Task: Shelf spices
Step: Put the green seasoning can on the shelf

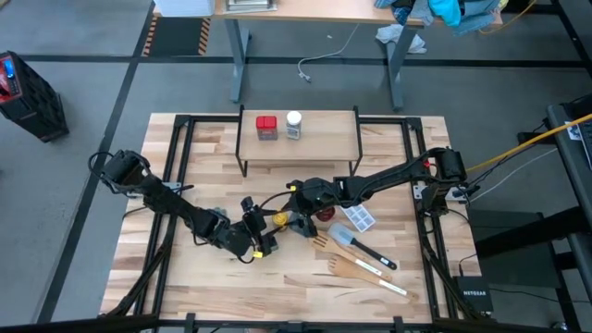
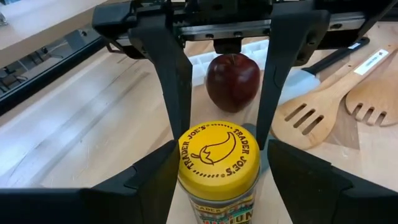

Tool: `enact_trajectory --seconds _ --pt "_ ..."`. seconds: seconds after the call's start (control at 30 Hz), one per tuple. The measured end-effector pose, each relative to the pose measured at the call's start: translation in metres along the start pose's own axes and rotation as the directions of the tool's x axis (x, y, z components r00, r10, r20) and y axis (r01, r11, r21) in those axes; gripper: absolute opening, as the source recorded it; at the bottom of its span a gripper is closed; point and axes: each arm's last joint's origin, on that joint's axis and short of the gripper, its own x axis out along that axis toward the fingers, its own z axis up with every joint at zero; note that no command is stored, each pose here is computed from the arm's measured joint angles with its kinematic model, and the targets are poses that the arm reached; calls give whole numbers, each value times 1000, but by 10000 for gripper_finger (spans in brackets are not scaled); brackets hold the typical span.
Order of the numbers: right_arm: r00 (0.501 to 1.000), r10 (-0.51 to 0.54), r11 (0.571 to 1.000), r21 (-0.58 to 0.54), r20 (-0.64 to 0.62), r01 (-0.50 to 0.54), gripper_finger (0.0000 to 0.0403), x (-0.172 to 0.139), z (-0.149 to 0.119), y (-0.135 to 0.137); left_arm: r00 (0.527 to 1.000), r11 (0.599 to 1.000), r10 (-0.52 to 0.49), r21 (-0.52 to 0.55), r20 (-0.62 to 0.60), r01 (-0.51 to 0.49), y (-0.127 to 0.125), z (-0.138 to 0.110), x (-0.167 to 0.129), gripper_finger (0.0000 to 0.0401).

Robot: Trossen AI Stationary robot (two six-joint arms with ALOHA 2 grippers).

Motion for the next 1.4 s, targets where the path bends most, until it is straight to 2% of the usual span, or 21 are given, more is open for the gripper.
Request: enact_trajectory --seconds 0.1,0.3,0.47,0.53,0.7,0.83,0.93,1.13,1.27,1.4 --pt "1000 1 999 38 0 -1 244 0 0 0 1000 1000 -1 2 -1 1 0 0 0 239" --pt "1000 6 999 39 1 -6 244 0 0 0 1000 999 11 34 9 -11 0 1 0 239" --pt "1000 25 999 39 2 -25 244 0 0 1 989 987 106 109 101 -117 0 9 -4 239" --pt "1000 25 999 39 2 -25 244 0 0 1 986 980 112 152 126 -131 0 15 -9 239" --pt "1000 24 999 40 2 -24 244 0 0 0 984 984 44 162 172 -73 -6 27 -33 239" --pt "999 32 999 40 0 -32 244 0 0 1 975 991 -52 130 214 24 -15 35 -65 239" --pt "999 35 998 43 -14 -34 244 0 -2 1 966 993 -88 93 244 67 -21 35 -92 239" --pt "997 39 998 57 -60 -35 244 0 -6 1 971 989 -129 -44 201 140 -30 10 -124 239" --pt "997 40 998 57 -63 -36 244 0 -6 1 984 976 -131 -158 124 150 -31 -18 -128 239" --pt "997 40 998 57 -63 -36 244 0 -6 1 991 968 -114 -219 68 126 -35 -43 -124 239"
